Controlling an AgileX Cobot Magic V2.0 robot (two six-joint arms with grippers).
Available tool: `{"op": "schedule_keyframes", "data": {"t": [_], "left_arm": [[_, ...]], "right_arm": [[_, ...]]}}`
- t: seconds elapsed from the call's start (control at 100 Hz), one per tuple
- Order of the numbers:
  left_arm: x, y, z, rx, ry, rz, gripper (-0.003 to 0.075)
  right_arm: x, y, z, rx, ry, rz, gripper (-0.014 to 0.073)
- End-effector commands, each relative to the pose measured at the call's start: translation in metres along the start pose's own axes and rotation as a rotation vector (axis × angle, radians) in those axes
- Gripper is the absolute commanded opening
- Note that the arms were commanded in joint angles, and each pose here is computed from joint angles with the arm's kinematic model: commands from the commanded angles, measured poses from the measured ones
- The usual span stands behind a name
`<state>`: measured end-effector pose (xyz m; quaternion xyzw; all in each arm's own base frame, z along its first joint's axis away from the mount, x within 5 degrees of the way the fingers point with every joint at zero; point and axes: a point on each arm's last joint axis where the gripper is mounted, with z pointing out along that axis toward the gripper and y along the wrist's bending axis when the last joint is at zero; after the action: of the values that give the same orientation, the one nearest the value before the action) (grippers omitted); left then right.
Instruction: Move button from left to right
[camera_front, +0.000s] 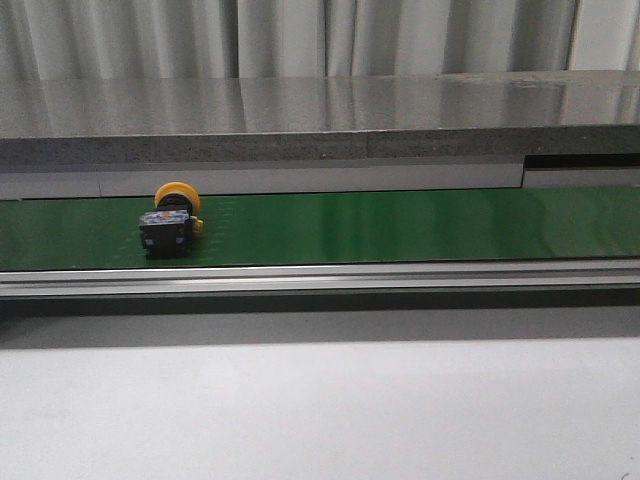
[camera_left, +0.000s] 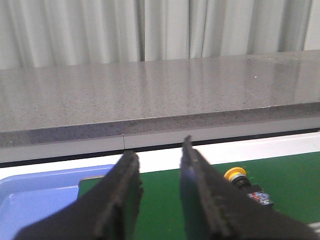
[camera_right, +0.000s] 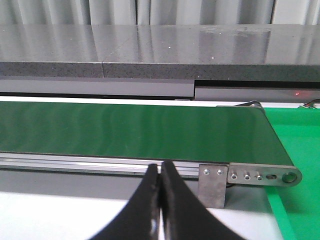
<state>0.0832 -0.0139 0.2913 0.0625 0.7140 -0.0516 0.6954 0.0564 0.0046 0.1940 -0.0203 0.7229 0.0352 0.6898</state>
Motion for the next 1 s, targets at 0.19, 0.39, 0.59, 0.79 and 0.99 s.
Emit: {"op": "schedule_keyframes", "data": {"t": [0.19, 0.39, 0.59, 0.79, 0.99], "left_arm": [[-0.015, 0.002, -0.001, -0.021, -0.096, -0.011, -0.0020], [-0.015, 0.002, -0.001, -0.021, -0.096, -0.011, -0.0020], [-0.015, 0.002, -0.001, -0.021, -0.096, -0.011, -0.0020], [-0.015, 0.002, -0.001, -0.021, -0.096, -0.011, -0.0020], [-0.015, 0.002, -0.001, -0.021, -0.096, -0.011, -0.0020]], "right_arm": [[-0.013, 0.000, -0.003, 0.002, -0.116, -0.007, -0.0068], [-0.018, 0.000, -0.004, 0.002, -0.161, -0.007, -0.0068], [-0.028, 0.000, -0.006, 0.003, -0.260, 0.005, -0.0068], [-0.049, 0.001, -0.009, -0.008, -0.200, 0.057, -0.0068], [-0.086, 0.005, -0.006, -0.032, -0.032, 0.097, -0.0068]]}}
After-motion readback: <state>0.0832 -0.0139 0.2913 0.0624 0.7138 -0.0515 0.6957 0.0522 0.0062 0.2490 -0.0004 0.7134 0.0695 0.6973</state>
